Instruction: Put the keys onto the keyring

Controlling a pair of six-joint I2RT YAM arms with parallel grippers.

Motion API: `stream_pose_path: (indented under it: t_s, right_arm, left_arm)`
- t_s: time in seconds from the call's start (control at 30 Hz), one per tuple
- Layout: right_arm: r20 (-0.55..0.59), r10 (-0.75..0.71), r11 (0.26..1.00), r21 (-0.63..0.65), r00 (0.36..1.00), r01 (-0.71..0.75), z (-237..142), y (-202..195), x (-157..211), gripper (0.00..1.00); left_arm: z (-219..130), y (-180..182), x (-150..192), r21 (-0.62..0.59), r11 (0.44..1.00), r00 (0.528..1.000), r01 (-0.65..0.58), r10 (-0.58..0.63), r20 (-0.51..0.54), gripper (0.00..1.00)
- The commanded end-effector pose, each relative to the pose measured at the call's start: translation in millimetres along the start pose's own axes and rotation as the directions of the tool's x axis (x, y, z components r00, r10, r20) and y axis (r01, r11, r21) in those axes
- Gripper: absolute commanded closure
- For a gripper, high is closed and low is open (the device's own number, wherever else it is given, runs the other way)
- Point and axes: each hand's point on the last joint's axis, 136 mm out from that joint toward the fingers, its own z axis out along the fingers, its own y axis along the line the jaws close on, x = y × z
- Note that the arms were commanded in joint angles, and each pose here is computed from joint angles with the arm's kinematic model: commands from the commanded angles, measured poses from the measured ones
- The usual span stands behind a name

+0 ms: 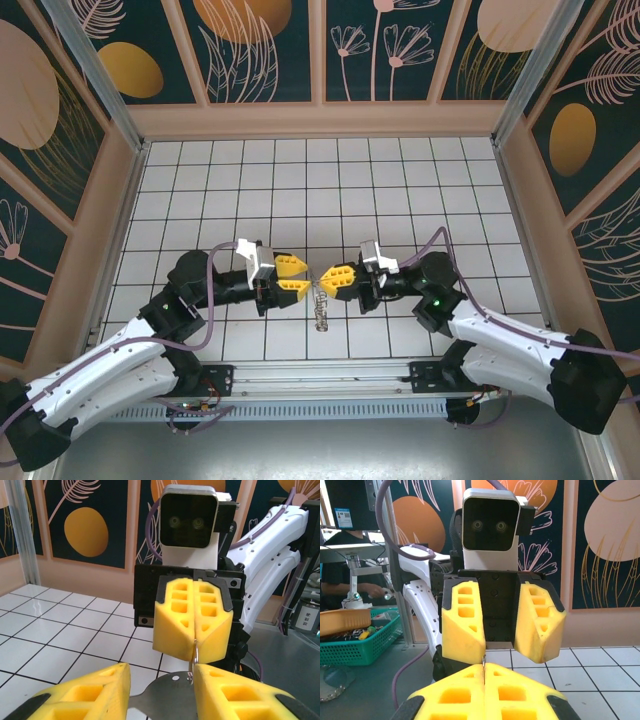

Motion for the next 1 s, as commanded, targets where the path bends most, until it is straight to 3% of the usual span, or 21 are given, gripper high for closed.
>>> stream_pose_path:
  t_s: [0.0,0.4,0.9,0.97]
  right_arm:
    - [0.072,-0.061,0.998,0.005,0.996,0.061,-2,2,-18,1.00]
    - [0.093,-0.045,0.999,-0.008,0.995,0.046,4,-4,-17,1.00]
    - [0.087,-0.036,0.999,-0.014,0.996,0.037,5,-7,-11,1.00]
    - [0.085,-0.035,0.999,-0.015,0.996,0.036,6,-7,-11,1.00]
  left_arm:
    - [-2,-9,-14,0.039,0.999,0.999,-0.028,0.027,0.044,0.63]
    - [4,-6,-5,0.045,0.999,1.000,-0.025,0.025,0.017,0.64]
    - [7,-2,1,0.036,0.999,1.000,-0.023,0.023,0.003,0.84]
    - [7,-2,-1,0.035,0.999,1.000,-0.029,0.029,0.006,0.90]
